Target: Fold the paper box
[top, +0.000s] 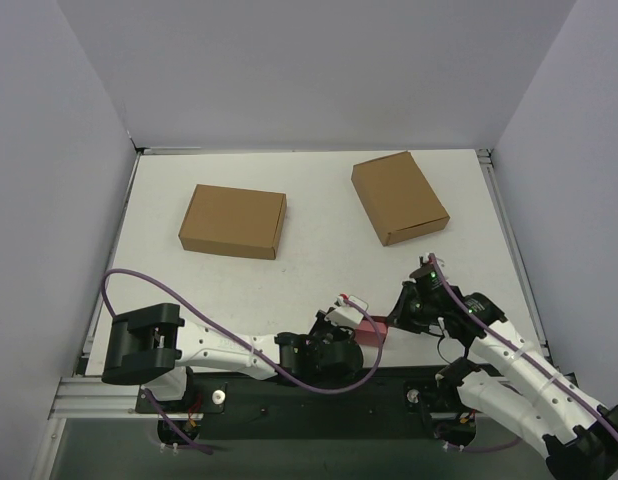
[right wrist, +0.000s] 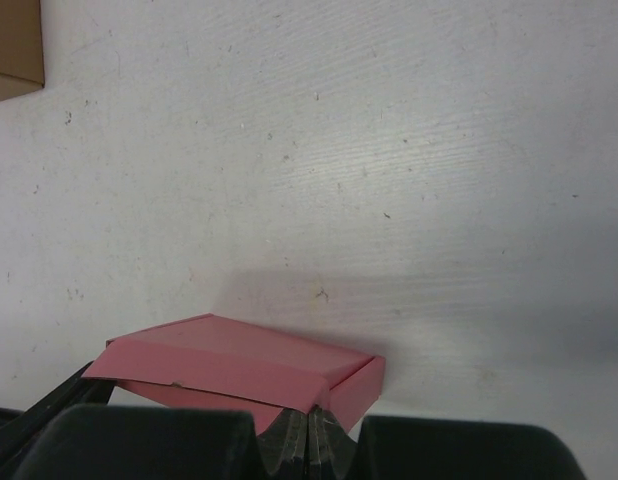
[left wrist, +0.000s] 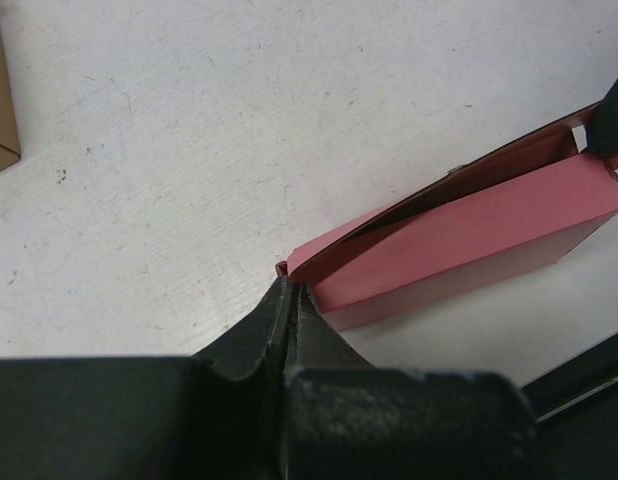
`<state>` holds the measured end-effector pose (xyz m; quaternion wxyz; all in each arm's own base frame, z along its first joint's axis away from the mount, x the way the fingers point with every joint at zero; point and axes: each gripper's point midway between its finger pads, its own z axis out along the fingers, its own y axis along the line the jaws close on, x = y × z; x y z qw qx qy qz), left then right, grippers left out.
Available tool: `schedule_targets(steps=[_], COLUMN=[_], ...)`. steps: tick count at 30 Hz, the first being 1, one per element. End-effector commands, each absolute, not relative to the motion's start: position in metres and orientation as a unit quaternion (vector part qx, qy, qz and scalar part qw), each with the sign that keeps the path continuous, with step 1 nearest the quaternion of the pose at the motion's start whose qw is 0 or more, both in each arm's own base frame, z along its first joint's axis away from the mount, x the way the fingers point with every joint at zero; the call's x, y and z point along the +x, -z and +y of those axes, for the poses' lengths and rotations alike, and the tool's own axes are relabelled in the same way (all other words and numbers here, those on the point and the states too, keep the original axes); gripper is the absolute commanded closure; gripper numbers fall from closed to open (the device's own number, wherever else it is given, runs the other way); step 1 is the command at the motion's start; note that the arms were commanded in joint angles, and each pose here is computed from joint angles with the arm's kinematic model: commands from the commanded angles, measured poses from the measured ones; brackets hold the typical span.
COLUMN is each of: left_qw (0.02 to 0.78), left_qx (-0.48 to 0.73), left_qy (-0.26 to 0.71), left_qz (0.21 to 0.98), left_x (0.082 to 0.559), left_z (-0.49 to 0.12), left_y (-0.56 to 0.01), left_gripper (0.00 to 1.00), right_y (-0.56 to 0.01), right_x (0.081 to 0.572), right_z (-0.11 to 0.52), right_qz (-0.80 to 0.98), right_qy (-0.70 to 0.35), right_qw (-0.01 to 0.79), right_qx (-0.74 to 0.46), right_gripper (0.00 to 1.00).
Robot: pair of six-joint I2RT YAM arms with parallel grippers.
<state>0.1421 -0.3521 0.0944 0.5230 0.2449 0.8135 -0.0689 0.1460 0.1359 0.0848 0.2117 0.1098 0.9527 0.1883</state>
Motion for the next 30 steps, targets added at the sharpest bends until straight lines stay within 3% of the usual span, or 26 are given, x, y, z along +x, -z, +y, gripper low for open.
schedule_targets(steps=[1, 30], left_qw=[0.383, 0.382], left_qx=[0.373, 0.373], left_qy=[0.003, -0.008], left_qz=[0.845, 0.845], left_x=[0.103, 0.104], left_z=[-0.309, -0.304], left_y=[-0.008, -0.003], left_gripper=[1.0, 1.0], right_y=[-0.094, -0.109], right_x=[0.146, 0.137], right_z=[0.162, 0.15], right_qz=[0.943, 0.938], right_qy=[-0.256, -0.272], right_qw=[0.191, 0.192], right_qx=[0.096, 0.091], right_gripper=[1.0, 1.0])
